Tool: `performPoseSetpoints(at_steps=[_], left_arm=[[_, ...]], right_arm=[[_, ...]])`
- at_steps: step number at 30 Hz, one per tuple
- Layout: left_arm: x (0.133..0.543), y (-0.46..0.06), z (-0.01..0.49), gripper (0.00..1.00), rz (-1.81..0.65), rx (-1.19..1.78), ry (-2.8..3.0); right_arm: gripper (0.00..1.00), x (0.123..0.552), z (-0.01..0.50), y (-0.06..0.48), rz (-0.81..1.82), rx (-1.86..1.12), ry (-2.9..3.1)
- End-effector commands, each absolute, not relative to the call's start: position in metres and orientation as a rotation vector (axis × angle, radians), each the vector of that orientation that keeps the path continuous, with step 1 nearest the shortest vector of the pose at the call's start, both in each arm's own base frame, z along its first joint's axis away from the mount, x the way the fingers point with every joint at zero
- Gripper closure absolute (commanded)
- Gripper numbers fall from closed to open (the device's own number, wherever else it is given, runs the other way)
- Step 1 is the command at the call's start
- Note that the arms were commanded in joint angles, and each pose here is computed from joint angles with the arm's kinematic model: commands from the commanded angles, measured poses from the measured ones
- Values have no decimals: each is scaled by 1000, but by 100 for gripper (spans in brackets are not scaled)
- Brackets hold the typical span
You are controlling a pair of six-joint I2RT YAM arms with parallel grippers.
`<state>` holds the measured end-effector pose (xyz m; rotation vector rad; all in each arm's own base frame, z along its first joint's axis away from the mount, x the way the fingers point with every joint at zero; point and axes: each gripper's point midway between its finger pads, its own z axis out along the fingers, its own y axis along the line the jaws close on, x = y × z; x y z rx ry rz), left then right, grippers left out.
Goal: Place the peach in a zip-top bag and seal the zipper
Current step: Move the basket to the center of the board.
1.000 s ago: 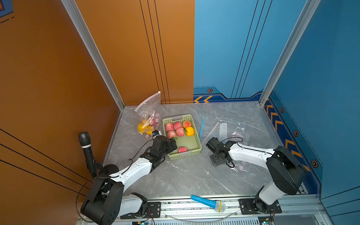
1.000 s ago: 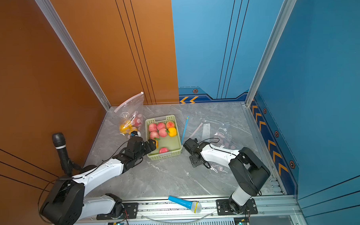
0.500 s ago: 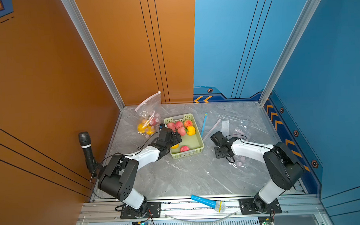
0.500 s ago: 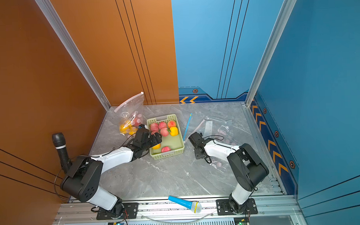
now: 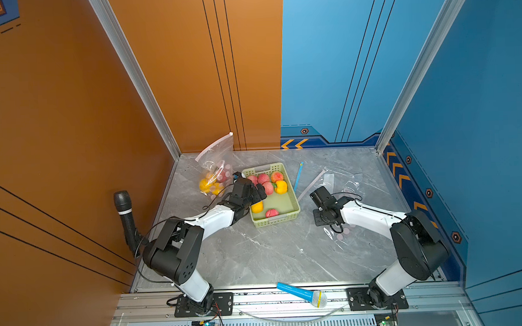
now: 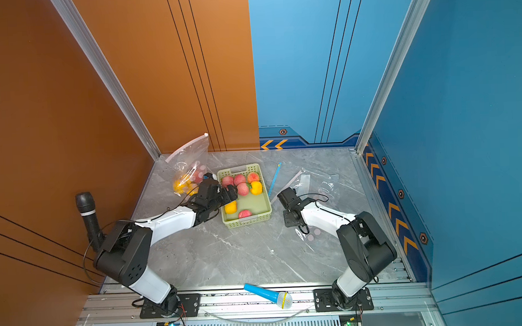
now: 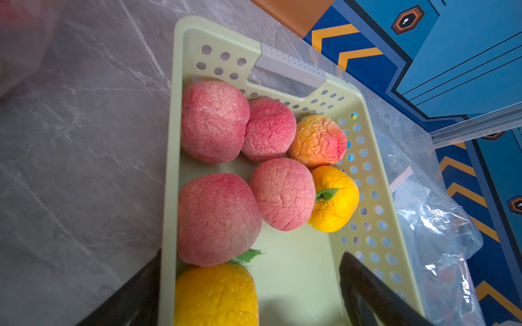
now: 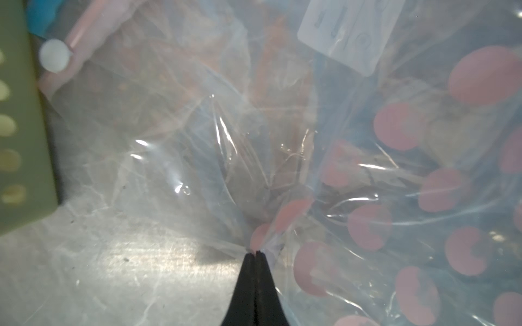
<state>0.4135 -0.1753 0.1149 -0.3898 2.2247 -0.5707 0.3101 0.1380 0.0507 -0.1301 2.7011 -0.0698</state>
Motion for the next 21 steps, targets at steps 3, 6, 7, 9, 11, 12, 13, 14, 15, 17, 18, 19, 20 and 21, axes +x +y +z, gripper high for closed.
performPoseSetpoints(at_steps=[3,6,7,9,11,12,13,14,15,17,18,19,20,21], left_arm=[[405,-172,161,3,-588,-336,2174],[399,-171,175,3,-601,-330,2156],[397,-170,178,3,-604,-330,2153],[393,-170,186,3,-622,-333,2140],[389,-171,193,4,-645,-331,2131],[388,-172,197,4,-661,-328,2125],[386,-173,200,4,-672,-325,2120],[384,-175,204,4,-686,-322,2115],[381,-177,209,4,-698,-316,2109],[375,-182,216,5,-719,-313,2106],[372,-187,218,6,-729,-313,2109],[368,-192,221,7,-737,-311,2111],[364,-198,221,8,-745,-308,2120],[360,-207,221,8,-757,-298,2133]], right_arm=[[100,306,82,126,-112,-124,2656],[100,306,100,118,-146,-107,2617],[100,306,107,116,-154,-100,2602],[100,306,120,112,-159,-92,2569],[100,306,133,111,-142,-86,2534],[100,306,140,110,-135,-79,2515],[100,306,145,110,-125,-77,2502],[100,306,151,111,-107,-73,2487],[100,306,156,113,-82,-73,2475],[100,305,163,119,-23,-74,2450],[100,305,166,121,3,-71,2436],[100,305,168,124,21,-71,2426],[100,305,169,125,32,-65,2417],[100,304,171,125,39,-63,2410]])
